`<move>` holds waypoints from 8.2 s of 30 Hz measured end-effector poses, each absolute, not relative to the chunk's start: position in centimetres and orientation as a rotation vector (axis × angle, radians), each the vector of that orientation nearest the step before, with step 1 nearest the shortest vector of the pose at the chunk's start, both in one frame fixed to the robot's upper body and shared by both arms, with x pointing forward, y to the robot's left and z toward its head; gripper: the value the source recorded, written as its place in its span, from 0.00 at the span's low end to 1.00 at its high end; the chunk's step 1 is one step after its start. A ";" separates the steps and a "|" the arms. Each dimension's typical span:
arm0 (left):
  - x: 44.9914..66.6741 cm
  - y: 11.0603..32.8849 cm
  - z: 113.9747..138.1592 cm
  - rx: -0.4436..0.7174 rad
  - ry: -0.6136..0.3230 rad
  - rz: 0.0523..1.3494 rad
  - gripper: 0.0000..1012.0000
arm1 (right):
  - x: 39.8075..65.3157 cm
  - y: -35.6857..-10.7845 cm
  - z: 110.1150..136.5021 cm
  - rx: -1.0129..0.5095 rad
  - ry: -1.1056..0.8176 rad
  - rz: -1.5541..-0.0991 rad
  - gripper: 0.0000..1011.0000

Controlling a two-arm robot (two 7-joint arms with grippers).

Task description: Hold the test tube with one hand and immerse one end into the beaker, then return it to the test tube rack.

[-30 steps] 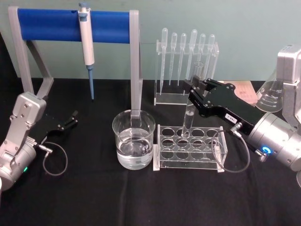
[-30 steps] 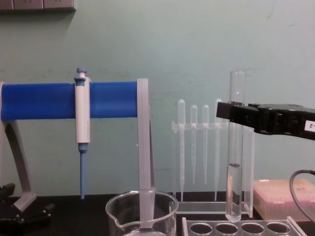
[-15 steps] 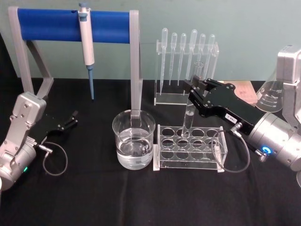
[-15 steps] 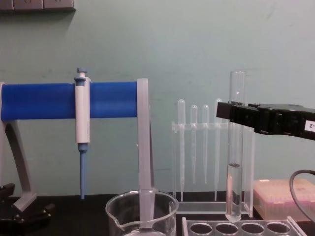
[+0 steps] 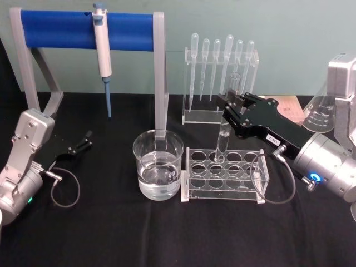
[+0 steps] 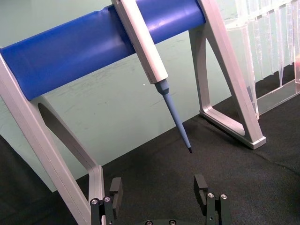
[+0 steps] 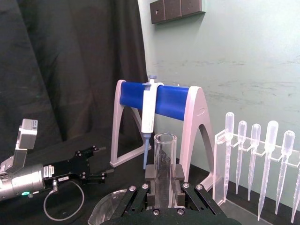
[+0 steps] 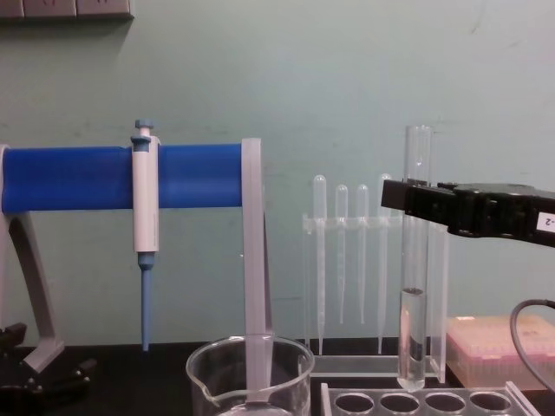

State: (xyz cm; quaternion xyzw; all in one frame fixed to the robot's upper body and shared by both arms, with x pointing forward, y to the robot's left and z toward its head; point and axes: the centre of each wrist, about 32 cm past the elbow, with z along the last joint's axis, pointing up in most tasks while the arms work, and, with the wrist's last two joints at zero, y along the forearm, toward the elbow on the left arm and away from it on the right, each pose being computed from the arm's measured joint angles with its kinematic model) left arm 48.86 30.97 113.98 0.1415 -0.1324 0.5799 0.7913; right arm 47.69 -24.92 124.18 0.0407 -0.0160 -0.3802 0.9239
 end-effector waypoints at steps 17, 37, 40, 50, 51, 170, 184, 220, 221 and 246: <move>48.9 31.0 114.0 0.304 -0.285 1.248 0.99 | 47.7 -24.9 124.2 0.083 -0.033 -0.780 0.22; 48.9 31.0 114.0 0.304 -0.285 1.248 0.99 | 49.6 -21.2 126.5 0.106 -0.081 -0.683 0.22; 48.9 31.0 114.0 0.304 -0.285 1.248 0.99 | 50.4 -19.8 126.8 0.110 -0.087 -0.653 0.22; 48.9 31.0 114.0 0.304 -0.285 1.248 0.99 | 52.3 -16.3 124.3 0.080 -0.092 -0.585 0.22; 48.9 31.0 114.0 0.304 -0.285 1.248 0.99 | 52.3 -16.2 124.0 0.078 -0.094 -0.582 0.22; 48.9 31.0 114.0 0.304 -0.285 1.248 0.99 | 52.2 -16.3 117.0 0.057 -0.067 -0.620 0.22; 48.9 31.0 114.0 0.304 -0.285 1.248 0.99 | 52.2 -16.3 117.0 0.057 -0.067 -0.620 0.22; 48.9 31.0 114.0 0.304 -0.285 1.248 0.99 | 52.2 -16.3 117.0 0.057 -0.067 -0.620 0.22; 48.9 31.0 114.0 0.304 -0.285 1.248 0.99 | 52.2 -16.3 117.0 0.057 -0.068 -0.620 0.22; 48.9 31.0 114.0 0.304 -0.285 1.248 0.99 | 52.2 -16.3 117.0 0.057 -0.067 -0.620 0.22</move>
